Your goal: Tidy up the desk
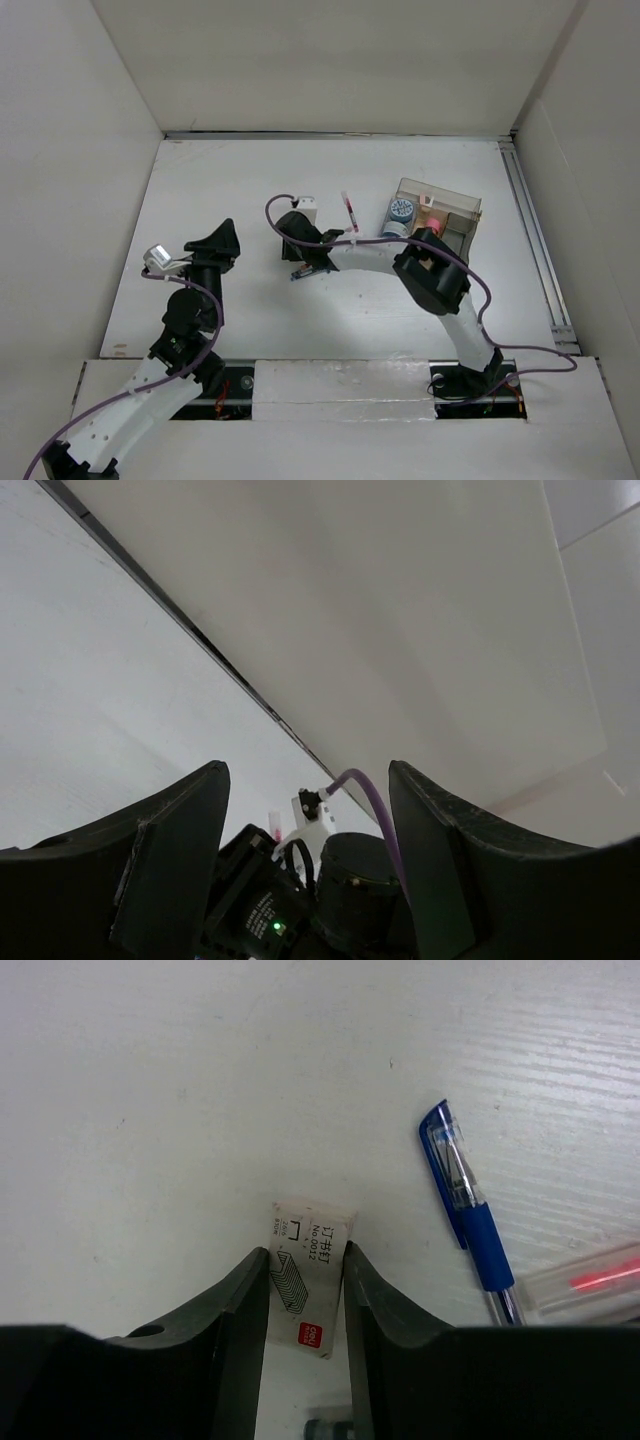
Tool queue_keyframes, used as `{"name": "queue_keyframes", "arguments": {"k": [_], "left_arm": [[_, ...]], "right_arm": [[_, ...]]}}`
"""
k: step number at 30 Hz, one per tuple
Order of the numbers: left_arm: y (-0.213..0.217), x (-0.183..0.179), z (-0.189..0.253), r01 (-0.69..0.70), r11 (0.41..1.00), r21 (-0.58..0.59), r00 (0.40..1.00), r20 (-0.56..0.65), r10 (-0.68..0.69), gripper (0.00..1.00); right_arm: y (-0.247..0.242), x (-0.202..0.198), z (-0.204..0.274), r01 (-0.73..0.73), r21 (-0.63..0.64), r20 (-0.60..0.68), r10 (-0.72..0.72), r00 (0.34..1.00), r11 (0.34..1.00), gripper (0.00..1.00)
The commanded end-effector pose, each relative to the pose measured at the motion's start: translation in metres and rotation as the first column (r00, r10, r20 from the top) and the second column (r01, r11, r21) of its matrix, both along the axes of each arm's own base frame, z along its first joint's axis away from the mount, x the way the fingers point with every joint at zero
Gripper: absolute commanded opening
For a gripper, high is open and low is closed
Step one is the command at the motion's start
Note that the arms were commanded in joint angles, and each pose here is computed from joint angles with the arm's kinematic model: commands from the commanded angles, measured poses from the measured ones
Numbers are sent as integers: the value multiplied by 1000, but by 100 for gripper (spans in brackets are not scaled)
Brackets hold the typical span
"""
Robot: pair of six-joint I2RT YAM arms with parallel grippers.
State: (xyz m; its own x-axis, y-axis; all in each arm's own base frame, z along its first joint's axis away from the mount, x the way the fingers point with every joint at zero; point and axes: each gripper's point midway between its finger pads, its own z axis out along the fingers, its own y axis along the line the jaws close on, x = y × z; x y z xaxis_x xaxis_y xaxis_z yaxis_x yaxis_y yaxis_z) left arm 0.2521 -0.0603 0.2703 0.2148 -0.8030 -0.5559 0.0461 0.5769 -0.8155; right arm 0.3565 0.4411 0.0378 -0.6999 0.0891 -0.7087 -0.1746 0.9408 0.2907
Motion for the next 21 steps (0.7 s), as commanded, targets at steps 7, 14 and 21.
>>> {"name": "queue_keyframes", "arguments": {"k": [7,14,21], "left_arm": [[-29,10,12,103,990,98,994,17,-105,62],[-81,35,11,276,921,274,961,-96,-259,63],[-108,51,-8,371,867,334,925,-215,-313,64]], "right_arm": [[-32,35,146,-28,461,95,-18,995,887,12],[-166,90,154,201,575,38,-272,962,793,12],[-330,125,136,582,500,30,-685,728,641,12]]}}
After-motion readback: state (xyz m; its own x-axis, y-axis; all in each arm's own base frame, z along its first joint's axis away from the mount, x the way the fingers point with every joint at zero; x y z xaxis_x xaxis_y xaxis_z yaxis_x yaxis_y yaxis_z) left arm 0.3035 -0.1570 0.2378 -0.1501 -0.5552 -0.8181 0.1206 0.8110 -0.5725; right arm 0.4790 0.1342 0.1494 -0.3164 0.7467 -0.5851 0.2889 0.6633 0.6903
